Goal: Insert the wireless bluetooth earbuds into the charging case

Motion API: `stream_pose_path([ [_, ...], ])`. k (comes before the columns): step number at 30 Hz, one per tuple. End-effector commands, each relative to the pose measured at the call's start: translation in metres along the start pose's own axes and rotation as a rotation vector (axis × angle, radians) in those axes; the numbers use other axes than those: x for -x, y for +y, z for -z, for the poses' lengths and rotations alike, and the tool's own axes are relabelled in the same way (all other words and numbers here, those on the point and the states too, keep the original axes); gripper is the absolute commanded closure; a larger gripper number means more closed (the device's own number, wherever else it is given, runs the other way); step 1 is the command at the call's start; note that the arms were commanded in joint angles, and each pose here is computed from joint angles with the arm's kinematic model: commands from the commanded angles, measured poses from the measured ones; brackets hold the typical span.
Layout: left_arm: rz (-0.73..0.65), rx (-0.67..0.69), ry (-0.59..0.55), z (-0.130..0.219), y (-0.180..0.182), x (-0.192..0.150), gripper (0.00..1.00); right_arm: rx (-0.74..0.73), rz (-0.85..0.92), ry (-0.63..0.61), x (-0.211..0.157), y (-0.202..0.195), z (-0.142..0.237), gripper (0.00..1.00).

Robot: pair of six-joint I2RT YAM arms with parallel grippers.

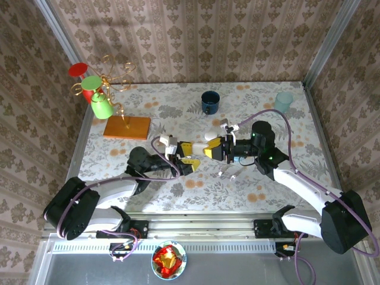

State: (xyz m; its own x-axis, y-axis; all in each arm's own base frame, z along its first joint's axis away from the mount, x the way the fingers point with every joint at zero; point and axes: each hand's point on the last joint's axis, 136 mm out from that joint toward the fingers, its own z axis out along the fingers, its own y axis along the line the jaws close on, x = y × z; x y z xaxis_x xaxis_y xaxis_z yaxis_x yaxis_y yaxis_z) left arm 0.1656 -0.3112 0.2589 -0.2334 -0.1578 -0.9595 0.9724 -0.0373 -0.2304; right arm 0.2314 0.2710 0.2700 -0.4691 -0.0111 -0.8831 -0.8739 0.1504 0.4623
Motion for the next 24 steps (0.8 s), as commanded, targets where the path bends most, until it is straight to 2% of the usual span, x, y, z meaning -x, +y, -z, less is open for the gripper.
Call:
stream_pose_path([
  [1,-0.047,-0.083,-0.027,-0.006,-0.016,0.017,0.43,0.036,0.041,0.012,0.003,0.01,-0.001,0.88],
  [9,-0.043,-0.081,-0.026,-0.008,-0.015,0.016,0.6,0.027,0.038,0.036,-0.001,0.01,0.0,0.88],
  [14,-0.05,-0.08,-0.024,-0.008,-0.015,0.015,0.87,0.012,0.036,0.028,0.001,0.01,0.001,0.87],
  [16,-0.06,-0.076,-0.023,-0.007,-0.014,0.014,0.94,-0.017,0.028,0.017,0.004,0.007,0.002,0.84],
  [18,-0.07,-0.064,-0.025,-0.007,-0.012,0.013,0.99,-0.06,0.008,0.002,0.007,0.002,0.004,0.76],
  [21,-0.087,-0.063,-0.026,-0.007,-0.012,0.013,1.0,-0.136,-0.017,-0.015,0.01,-0.009,0.006,0.64],
  [24,-0.114,-0.069,-0.023,-0.007,-0.013,0.011,1.0,-0.197,-0.049,-0.035,0.015,-0.018,0.009,0.57],
])
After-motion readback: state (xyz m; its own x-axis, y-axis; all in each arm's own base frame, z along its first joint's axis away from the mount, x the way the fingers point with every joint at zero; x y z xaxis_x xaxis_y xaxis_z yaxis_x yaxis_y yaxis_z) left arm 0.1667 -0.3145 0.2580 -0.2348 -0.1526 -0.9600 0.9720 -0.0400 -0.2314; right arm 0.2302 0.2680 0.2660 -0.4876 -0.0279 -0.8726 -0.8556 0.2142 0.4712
